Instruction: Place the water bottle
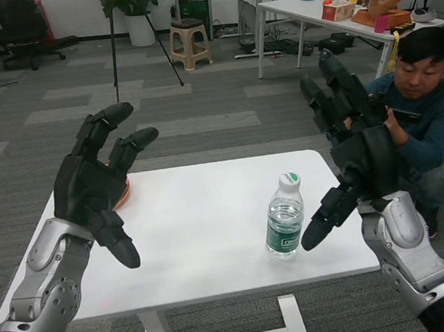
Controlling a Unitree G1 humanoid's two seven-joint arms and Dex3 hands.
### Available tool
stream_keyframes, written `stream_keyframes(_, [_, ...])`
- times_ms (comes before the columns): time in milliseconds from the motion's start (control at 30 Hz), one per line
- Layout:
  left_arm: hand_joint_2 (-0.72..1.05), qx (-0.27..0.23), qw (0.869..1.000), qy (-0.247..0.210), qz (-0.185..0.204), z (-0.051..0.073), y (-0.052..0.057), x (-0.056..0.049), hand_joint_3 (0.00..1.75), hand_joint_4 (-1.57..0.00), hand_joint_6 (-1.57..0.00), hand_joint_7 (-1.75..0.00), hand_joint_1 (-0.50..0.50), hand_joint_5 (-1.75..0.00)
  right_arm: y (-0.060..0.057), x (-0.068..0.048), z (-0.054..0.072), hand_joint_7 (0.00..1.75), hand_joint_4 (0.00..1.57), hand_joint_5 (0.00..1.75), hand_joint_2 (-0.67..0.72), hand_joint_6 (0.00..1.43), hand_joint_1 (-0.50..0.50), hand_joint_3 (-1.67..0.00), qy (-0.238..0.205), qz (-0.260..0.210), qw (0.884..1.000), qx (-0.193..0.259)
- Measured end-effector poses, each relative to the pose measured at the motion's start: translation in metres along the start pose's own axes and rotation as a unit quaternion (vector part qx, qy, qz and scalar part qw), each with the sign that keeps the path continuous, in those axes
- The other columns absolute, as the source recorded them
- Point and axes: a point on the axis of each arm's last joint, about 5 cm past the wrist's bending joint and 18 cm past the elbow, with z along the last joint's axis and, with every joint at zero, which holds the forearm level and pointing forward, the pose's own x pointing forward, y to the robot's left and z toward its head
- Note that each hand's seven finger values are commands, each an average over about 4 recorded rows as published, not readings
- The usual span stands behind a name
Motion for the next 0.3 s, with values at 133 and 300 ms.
stream_keyframes(133, [-0.46,0.001,1.000,-0.002,0.000,0.0003,-0.0001,0.0003,0.09,0.00,0.00,-1.12,-0.26,-1.03,0.0004,0.0031,0.0008,0.00,0.00,0.00,0.53,0.00,-0.50,0.00,-0.006,0.005,1.000,0.000])
stream_keyframes(300, [-0.46,0.001,1.000,-0.003,0.001,0.0002,-0.0003,0.0004,0.09,0.00,0.00,-1.12,-0.26,-1.03,0.0013,0.0045,0.0008,0.00,0.00,0.00,0.53,0.00,-0.50,0.00,-0.008,0.008,1.000,0.001])
